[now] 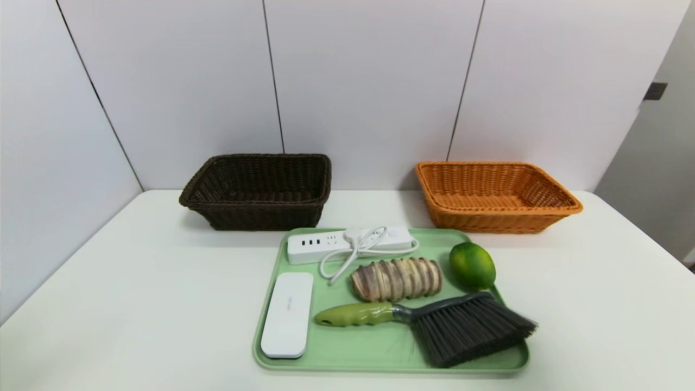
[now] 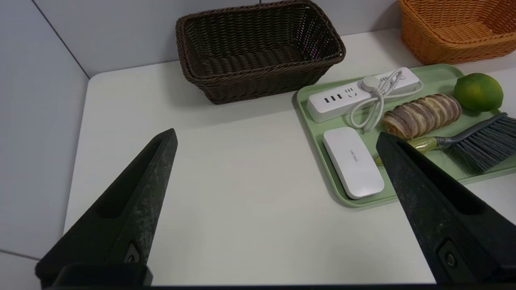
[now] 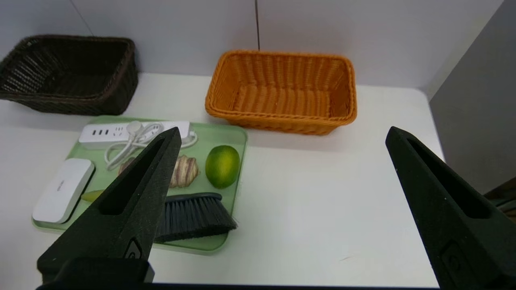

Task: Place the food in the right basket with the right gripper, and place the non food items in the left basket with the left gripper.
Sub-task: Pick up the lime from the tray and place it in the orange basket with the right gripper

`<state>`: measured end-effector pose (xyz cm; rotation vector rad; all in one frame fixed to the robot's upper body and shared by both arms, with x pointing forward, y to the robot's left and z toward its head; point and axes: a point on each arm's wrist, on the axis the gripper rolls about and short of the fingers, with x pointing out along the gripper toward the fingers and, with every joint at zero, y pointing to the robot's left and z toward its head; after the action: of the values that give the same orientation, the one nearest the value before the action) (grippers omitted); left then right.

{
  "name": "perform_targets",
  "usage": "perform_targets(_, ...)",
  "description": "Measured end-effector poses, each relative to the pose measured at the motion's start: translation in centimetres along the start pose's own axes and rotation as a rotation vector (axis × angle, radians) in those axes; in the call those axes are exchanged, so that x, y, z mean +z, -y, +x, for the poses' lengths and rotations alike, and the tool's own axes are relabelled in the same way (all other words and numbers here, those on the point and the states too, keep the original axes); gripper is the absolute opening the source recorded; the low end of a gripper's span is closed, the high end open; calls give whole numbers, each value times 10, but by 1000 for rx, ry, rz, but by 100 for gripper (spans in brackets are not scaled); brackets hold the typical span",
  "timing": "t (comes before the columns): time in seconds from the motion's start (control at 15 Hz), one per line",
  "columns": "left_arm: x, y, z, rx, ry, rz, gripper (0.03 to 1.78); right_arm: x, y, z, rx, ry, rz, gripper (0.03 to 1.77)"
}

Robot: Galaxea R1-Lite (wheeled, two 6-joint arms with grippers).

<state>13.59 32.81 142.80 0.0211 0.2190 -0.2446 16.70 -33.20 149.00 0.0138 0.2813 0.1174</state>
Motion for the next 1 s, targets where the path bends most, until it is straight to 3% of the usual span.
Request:
perform_targets(0.2,17,-12,48,-15,-113,-79,175,16,-7,86,23,-242,61,175)
perform_targets(0.4,12,-18,81,-12,-256,-120,175,-1,-41,145,51,-510,65,175)
perform_targets(0.6,10,-16,101,-23,-287,-111,175,-27,-70,178,37,-726,61,175)
perform_targets(0.87,12,-14,121,-56,-219,-75,175,-50,-96,211,-19,-831,38,175)
perform_targets(1.0,8,-11,130,-51,-264,-79,175,-60,-106,225,-76,-853,31,175)
